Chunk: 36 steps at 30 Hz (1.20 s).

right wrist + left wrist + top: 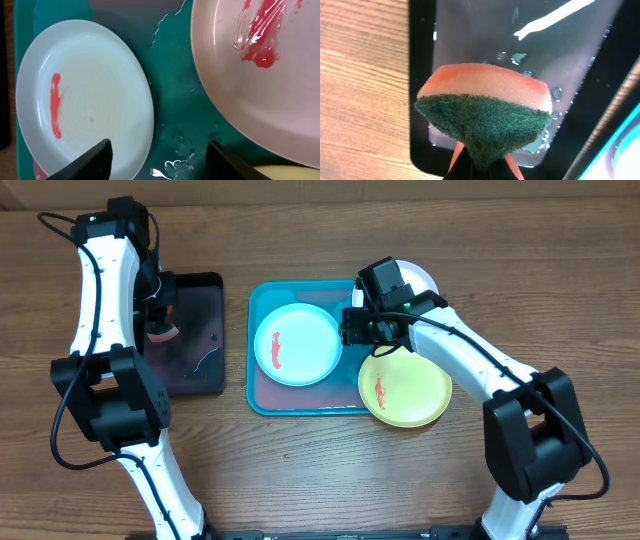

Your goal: Clean dirty plates on tray and stack at the side

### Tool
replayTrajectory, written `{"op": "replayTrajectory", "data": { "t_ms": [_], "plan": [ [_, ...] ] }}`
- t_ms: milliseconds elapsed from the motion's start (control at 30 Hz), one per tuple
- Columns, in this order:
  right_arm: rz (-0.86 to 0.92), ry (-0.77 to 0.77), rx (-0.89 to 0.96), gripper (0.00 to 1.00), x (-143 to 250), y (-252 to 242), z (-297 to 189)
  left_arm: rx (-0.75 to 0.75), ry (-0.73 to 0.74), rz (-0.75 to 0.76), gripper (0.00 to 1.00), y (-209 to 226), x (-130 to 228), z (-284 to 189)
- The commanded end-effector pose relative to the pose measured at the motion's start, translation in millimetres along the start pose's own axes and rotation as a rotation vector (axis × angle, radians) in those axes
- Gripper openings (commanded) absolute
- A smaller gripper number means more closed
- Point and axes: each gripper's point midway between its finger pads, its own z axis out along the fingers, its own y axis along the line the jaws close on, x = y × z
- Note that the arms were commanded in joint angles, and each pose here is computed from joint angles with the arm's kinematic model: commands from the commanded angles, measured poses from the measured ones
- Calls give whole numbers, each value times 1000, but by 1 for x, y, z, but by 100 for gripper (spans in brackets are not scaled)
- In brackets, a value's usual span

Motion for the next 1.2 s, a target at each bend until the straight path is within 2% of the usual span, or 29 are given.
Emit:
{"op": "replayTrajectory", "data": {
  "t_ms": [0,200,500,767,833,967,1167],
  "plan": [
    [5,-11,-15,61,-9,4,6,38,-36,77,4,-21,-4,-12],
    [4,2,-51,56,-8,8,21,44,-60,119,4,-41,-6,-15],
    [34,42,-62,33,1,5,42,245,-111,225,4,-106,-6,-39],
    [42,74,-74,27,8,5,51,289,-96,344,4,-159,15,-45],
    [41,71,-76,25,7,5,51,281,-79,353,4,-166,22,-42],
    [41,72,-78,13,7,5,51,276,-41,349,4,-180,34,-27],
    [61,73,-77,10,7,5,51,265,6,399,4,-203,56,6]
  ]
}}
